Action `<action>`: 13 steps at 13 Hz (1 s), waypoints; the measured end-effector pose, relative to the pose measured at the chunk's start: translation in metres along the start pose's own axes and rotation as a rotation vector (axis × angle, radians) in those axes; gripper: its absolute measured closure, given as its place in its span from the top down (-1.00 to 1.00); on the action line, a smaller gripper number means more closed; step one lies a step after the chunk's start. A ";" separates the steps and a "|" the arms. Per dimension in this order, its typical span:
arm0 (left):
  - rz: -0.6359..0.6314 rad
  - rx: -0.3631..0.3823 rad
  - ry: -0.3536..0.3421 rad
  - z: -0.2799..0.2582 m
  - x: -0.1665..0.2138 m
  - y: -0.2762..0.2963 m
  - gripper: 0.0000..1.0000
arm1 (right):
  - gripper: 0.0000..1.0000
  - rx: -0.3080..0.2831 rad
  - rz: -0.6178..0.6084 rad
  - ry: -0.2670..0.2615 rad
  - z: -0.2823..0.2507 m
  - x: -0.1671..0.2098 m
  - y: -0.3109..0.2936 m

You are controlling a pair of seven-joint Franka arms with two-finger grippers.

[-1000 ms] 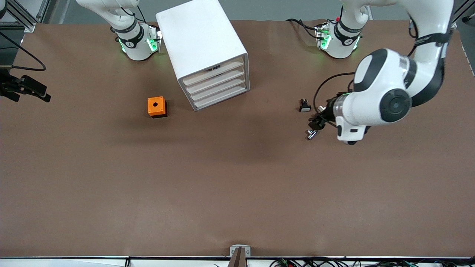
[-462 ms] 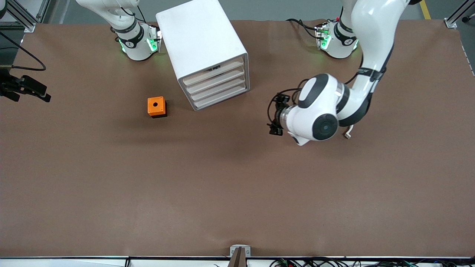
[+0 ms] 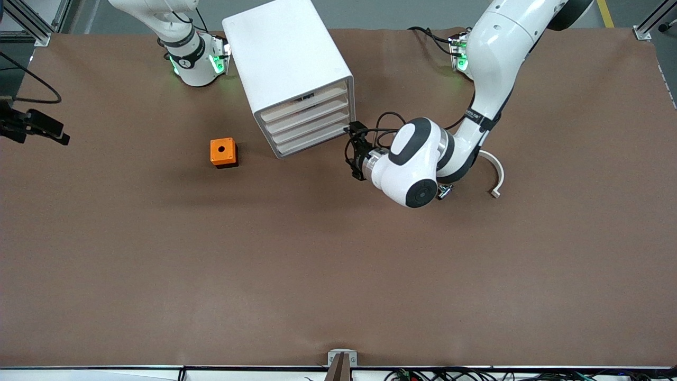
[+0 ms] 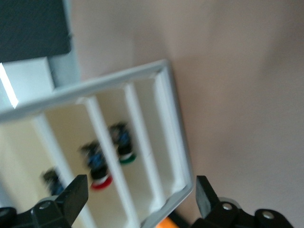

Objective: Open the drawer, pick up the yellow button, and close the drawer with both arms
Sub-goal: 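Grasp the drawer front handle with the left gripper, then pull the drawer open with the left gripper while the right gripper approaches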

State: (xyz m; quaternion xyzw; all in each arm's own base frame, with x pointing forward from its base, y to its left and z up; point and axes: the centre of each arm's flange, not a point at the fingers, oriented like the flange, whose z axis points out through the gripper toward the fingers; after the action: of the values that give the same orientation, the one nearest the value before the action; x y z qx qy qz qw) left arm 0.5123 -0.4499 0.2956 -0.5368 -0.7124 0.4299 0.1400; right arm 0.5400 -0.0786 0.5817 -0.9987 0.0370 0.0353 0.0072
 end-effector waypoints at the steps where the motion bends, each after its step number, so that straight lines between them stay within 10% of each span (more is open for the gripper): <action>1: -0.029 0.030 -0.037 0.000 -0.003 -0.002 0.99 | 1.00 -0.005 0.001 -0.020 0.015 0.012 0.001; 7: -0.099 0.191 -0.011 0.028 -0.015 -0.031 0.07 | 1.00 -0.026 0.014 -0.077 0.070 0.065 0.009; 13: -0.128 0.240 0.063 0.070 -0.021 -0.041 0.00 | 1.00 0.020 0.214 -0.089 0.074 0.071 -0.012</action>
State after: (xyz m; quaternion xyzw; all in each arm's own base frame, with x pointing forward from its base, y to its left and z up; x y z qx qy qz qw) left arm 0.4476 -0.5030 0.2904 -0.4832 -0.6838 0.4849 0.2525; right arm 0.6060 -0.0703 0.5030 -0.9863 0.1435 0.0800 0.0149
